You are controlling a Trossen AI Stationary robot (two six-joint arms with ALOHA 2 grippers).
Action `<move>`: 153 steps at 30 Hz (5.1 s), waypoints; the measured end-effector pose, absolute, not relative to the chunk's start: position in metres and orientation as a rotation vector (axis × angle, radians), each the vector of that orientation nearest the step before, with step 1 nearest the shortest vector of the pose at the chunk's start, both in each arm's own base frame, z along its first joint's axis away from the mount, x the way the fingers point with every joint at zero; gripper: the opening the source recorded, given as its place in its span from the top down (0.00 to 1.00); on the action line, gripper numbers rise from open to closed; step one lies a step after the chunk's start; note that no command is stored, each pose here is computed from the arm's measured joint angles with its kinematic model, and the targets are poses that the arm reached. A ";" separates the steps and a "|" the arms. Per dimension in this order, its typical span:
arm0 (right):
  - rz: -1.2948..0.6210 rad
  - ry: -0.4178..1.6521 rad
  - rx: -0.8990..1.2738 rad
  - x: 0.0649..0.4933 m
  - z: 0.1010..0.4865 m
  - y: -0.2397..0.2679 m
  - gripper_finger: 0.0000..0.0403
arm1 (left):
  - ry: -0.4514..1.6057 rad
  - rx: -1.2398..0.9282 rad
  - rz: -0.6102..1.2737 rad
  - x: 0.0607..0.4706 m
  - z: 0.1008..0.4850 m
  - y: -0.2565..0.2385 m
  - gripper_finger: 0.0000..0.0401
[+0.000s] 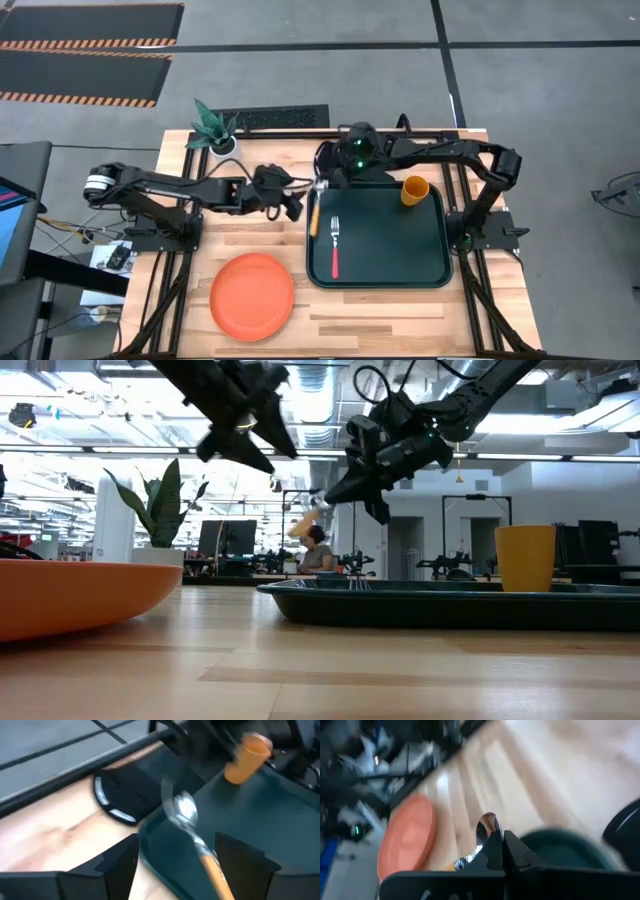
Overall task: Pick and place plate/cup/fork/spoon on tray
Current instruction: Put the yellow spoon to the left of the pink fork on the green serving tray, then put the orange plate to the right of the pink fork on the green serving tray
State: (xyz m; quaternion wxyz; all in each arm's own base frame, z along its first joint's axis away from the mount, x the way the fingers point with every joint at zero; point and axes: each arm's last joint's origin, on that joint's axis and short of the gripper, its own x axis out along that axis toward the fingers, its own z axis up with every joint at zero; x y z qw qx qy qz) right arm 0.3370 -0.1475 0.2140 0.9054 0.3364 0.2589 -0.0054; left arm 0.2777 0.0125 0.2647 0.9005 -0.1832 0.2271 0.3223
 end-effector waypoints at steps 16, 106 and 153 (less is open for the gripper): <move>0.069 0.618 0.669 0.339 0.176 -0.087 1.00 | 0.307 -0.348 0.824 0.241 0.302 0.018 0.42; 0.029 0.583 0.526 0.334 0.178 -0.099 0.45 | 0.712 -0.410 0.511 0.229 0.278 0.005 0.42; 0.059 0.414 0.514 0.317 0.242 -0.079 0.45 | 1.023 -0.653 0.190 0.180 0.144 -0.050 0.50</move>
